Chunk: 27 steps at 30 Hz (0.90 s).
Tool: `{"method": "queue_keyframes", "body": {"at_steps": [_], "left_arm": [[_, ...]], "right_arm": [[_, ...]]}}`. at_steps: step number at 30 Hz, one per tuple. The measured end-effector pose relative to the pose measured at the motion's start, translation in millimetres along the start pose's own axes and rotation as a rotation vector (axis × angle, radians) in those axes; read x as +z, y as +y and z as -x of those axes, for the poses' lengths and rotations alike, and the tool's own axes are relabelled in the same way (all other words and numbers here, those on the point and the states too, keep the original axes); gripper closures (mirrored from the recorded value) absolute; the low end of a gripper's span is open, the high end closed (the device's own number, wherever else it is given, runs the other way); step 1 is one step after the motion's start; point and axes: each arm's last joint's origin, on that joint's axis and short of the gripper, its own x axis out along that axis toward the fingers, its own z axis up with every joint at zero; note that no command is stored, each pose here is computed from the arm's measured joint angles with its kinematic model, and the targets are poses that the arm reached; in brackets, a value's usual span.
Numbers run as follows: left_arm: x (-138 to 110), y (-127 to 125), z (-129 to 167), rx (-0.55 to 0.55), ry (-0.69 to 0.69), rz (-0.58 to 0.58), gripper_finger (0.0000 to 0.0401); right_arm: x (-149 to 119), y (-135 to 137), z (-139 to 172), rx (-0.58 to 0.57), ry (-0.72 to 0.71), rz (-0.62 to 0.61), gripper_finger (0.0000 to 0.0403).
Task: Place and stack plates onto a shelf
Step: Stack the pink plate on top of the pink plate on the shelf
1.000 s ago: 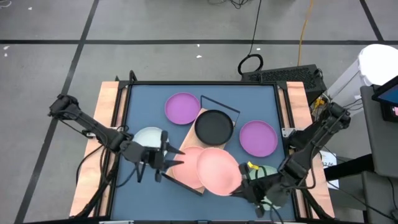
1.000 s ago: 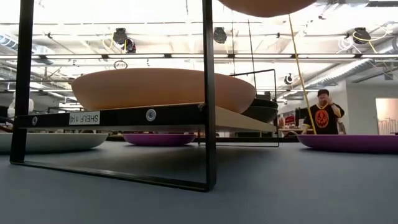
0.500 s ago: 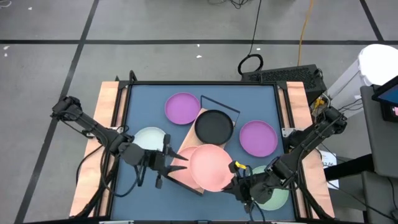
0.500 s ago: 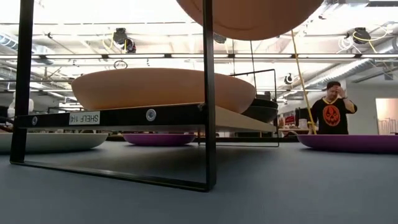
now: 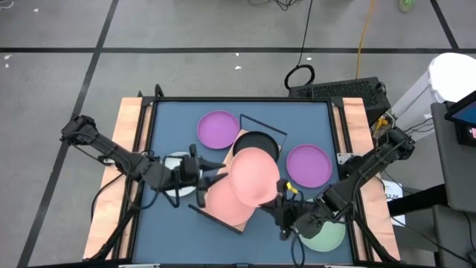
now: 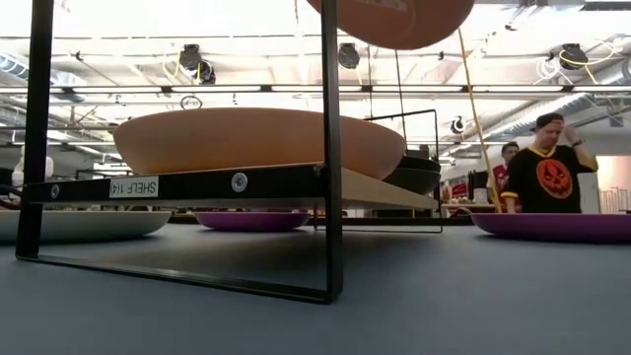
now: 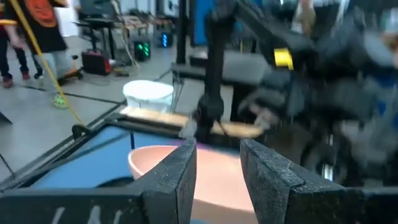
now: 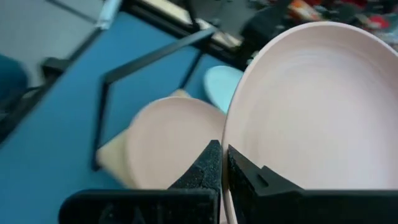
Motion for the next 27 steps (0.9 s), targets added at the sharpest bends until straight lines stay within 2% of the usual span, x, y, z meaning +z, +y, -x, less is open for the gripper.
{"method": "queue_keyframes", "body": {"at_steps": [3, 9, 13, 20, 22, 25, 27], "left_arm": [[3, 3, -2, 0.013, -0.026, 0.044, 0.0272], [0, 13, -9, 0.056, 0.008, 0.214, 0.0272], [-5, 22, -14, 0.078, 0.052, 0.223, 0.0272], [-12, 31, -19, 0.055, 0.147, 0.069, 0.0272], [-12, 32, -19, 0.052, 0.151, -0.053, 0.0272], [-12, 32, -18, 0.027, 0.158, -0.342, 0.0272], [-14, 29, -14, -0.001, 0.181, -0.492, 0.0272]], "right_arm": [[0, -1, -2, -0.051, -0.004, -0.005, 0.0403], [-2, 7, -14, -0.054, -0.002, 0.043, 0.0403], [-6, 9, -22, -0.062, 0.022, 0.085, 0.0403], [-10, 8, -38, -0.114, 0.046, 0.129, 0.0402], [-11, 7, -43, -0.117, 0.049, 0.133, 0.0401], [-14, 7, -47, -0.093, 0.064, 0.149, 0.0401], [-15, 8, -47, -0.064, 0.071, 0.159, 0.0400]]}}
